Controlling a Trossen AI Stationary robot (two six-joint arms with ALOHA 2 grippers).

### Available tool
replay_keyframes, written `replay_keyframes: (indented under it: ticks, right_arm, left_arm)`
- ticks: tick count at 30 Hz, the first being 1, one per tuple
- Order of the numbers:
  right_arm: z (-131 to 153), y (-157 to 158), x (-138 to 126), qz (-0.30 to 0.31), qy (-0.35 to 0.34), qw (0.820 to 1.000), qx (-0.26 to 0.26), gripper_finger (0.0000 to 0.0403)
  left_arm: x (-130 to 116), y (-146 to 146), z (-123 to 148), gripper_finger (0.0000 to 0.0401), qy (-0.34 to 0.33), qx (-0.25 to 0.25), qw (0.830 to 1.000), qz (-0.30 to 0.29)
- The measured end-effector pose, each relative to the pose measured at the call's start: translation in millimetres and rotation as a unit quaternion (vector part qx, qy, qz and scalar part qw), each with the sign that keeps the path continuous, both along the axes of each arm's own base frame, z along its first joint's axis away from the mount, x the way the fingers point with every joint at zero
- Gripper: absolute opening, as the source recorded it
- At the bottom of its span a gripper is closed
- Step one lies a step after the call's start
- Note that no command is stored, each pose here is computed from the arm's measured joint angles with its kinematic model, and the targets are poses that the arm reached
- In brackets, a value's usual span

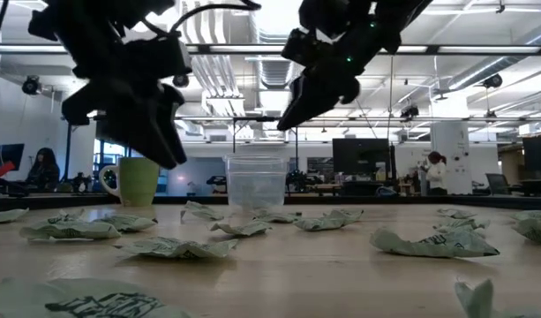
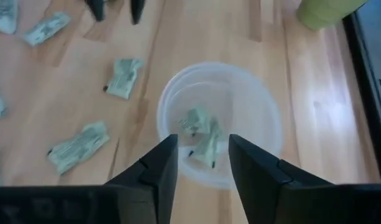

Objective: Pick and place Stevia / Truvia into bins
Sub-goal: Put the green stevia packet into the transparent container

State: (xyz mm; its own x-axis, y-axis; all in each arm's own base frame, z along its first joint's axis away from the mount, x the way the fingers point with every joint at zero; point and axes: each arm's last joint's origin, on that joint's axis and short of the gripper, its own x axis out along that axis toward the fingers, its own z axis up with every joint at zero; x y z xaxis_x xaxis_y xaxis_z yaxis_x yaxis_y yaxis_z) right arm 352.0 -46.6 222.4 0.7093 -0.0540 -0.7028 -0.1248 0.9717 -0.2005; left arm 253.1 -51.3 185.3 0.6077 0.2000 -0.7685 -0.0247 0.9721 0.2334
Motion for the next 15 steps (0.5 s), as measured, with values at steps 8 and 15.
replay_keyframes:
  ticks: [8,15]
  right_arm:
    - [-12,20,-25,0.028,0.020,0.999,0.014,0.0121]
    - [-22,38,-41,0.051,0.035,0.998,0.032,0.0111]
  left_arm:
    - [10,6,-12,0.0157,-0.005,0.015,1.000,-0.005]
    - [18,17,-26,0.0157,0.017,0.019,1.000,0.003]
